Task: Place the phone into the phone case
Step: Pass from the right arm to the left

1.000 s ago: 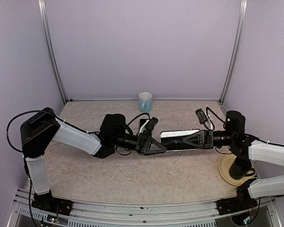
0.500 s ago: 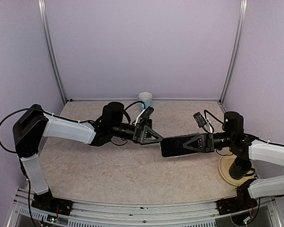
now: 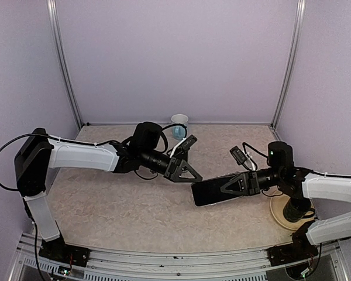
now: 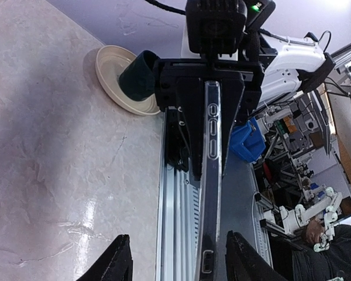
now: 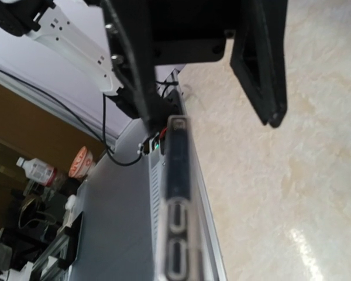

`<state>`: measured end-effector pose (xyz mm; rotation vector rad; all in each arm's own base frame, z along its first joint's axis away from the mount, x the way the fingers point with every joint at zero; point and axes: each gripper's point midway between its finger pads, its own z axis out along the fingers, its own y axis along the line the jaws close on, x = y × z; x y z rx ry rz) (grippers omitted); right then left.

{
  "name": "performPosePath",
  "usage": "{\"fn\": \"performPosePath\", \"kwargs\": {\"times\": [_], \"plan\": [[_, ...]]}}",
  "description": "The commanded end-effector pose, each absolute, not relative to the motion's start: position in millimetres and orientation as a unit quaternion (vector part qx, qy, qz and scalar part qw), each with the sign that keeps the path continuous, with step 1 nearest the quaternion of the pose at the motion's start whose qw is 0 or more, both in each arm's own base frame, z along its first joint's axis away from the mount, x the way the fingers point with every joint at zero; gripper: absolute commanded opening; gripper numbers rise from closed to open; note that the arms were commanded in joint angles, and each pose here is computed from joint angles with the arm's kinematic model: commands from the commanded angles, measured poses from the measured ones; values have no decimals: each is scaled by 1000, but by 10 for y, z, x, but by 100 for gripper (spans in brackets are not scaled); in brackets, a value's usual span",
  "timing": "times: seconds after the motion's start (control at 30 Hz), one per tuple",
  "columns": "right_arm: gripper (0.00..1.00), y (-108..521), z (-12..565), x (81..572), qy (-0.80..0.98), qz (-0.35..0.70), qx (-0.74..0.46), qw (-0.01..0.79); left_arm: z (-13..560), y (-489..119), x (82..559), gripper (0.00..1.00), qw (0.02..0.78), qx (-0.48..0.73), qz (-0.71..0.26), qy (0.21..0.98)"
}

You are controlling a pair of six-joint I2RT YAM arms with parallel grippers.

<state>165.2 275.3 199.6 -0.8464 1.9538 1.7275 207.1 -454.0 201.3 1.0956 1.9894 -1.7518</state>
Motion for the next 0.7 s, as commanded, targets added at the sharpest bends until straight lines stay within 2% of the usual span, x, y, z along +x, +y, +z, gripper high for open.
{"fn": "performPosePath", "kwargs": {"times": [0.0,0.13,0.23,0.33,0.37,0.57,0.67], "plan": [[0,2852,2191,1599,663,627,-345,219,2115,-4582,1867,53,128,422,-595,672],[0,2877,2144,1589,665,626,-346,214,2114,-4589,1810,53,121,431,-589,673],[0,2886,2138,1590,665,626,-347,214,2067,-4600,1771,49,111,437,-583,676],[0,2892,2130,1589,666,625,-347,213,2032,-4612,1718,39,102,441,-580,677],[0,2898,2116,1586,666,625,-348,211,2030,-4627,1693,30,101,444,-580,675],[0,2903,2107,1575,666,625,-349,208,1998,-4654,1675,2,94,445,-581,675],[0,2904,2112,1580,667,624,-350,209,2009,-4656,1670,0,94,446,-582,674]]}}
